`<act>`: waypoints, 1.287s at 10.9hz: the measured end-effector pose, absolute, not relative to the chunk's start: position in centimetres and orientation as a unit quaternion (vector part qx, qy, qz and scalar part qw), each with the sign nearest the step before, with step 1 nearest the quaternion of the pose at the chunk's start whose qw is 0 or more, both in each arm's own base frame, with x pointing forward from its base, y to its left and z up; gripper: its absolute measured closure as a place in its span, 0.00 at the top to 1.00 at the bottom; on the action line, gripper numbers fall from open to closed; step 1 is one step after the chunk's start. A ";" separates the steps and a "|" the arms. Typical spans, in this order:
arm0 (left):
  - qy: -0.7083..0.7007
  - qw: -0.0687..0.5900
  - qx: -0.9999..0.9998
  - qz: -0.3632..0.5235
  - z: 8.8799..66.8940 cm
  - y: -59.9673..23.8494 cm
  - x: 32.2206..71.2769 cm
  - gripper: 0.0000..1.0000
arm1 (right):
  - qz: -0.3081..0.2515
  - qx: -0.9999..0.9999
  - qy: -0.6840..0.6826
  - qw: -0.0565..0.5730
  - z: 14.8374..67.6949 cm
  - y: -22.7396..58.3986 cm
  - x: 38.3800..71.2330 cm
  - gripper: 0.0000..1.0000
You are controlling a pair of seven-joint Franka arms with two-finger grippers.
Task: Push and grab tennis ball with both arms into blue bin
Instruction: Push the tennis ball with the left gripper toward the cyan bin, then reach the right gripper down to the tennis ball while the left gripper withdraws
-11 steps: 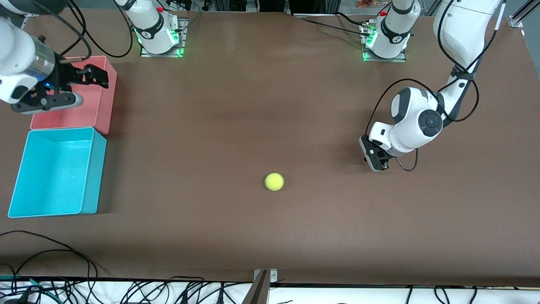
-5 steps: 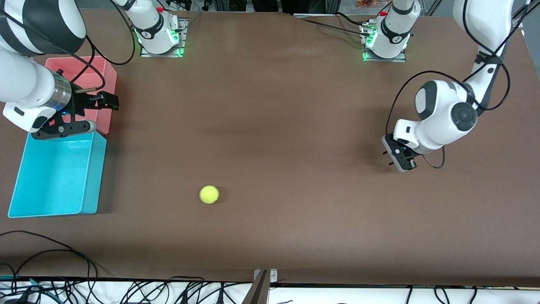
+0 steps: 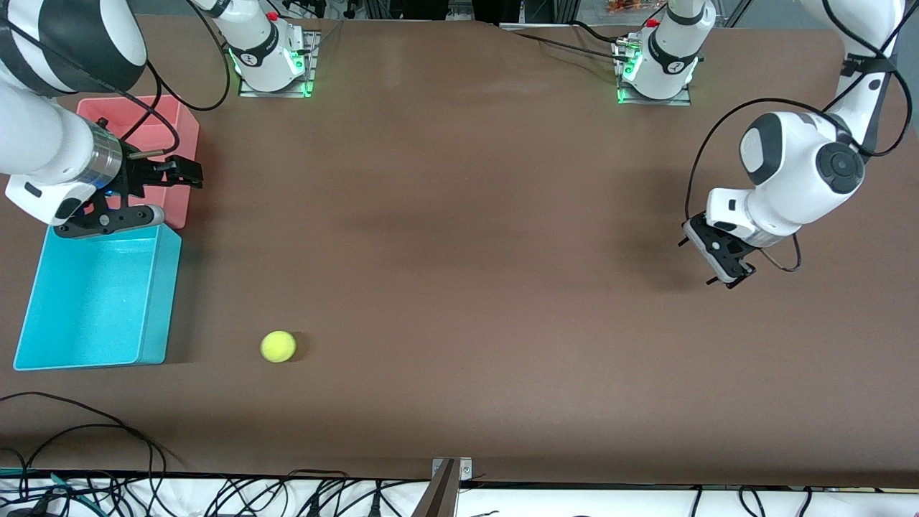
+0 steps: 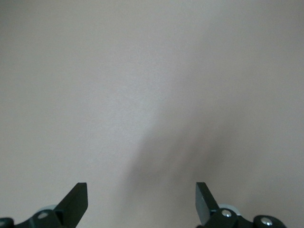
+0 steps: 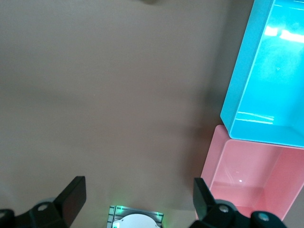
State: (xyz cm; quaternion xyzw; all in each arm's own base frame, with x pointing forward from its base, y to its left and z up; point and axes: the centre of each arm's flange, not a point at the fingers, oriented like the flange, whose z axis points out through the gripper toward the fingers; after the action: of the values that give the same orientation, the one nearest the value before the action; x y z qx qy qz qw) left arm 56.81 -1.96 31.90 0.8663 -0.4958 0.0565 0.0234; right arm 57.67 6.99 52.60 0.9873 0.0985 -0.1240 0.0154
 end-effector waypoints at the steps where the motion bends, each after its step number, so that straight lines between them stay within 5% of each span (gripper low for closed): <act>1: -0.496 0.021 0.866 0.060 32.4 -1.9 56.8 1.00 | -0.126 0.987 0.099 0.015 52.4 7.0 57.7 1.00; 14: -0.496 0.013 0.865 0.071 34.0 -1.9 56.7 1.00 | -0.137 0.985 0.102 0.019 51.2 7.2 58.0 1.00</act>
State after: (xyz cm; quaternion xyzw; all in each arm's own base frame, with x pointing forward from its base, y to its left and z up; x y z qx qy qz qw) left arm 56.75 -1.93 34.02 0.8652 -0.4961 0.0712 0.0129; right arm 58.01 7.16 51.24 0.9851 0.1017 -0.1374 0.0187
